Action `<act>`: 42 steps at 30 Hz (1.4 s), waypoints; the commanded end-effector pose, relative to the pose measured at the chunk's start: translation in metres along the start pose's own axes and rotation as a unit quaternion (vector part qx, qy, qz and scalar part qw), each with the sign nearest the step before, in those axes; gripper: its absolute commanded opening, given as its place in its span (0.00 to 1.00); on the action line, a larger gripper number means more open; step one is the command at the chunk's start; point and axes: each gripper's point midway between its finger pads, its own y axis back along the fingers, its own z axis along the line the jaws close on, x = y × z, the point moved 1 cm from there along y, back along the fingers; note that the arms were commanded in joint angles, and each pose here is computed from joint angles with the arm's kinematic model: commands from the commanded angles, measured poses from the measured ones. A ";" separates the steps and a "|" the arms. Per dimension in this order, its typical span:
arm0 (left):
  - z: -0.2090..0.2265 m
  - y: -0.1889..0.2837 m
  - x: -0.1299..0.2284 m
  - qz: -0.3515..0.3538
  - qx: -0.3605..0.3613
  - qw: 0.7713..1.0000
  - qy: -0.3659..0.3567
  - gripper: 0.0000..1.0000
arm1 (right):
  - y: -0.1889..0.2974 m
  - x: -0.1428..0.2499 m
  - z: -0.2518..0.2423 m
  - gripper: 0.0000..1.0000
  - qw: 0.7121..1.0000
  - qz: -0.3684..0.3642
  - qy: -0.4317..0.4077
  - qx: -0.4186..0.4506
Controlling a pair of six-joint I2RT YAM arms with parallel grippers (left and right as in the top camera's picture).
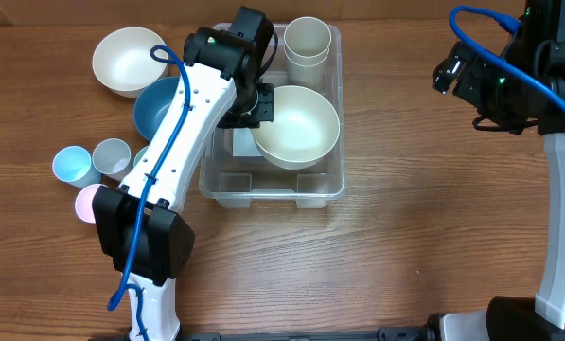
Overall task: Pack container
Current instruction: 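Lower the cream bowl into the container's front-right area with the left gripper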
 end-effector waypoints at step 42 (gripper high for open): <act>0.000 0.011 0.036 -0.049 -0.052 0.997 0.035 0.04 | 0.004 -0.003 0.001 1.00 1.000 -0.009 -0.002 -0.004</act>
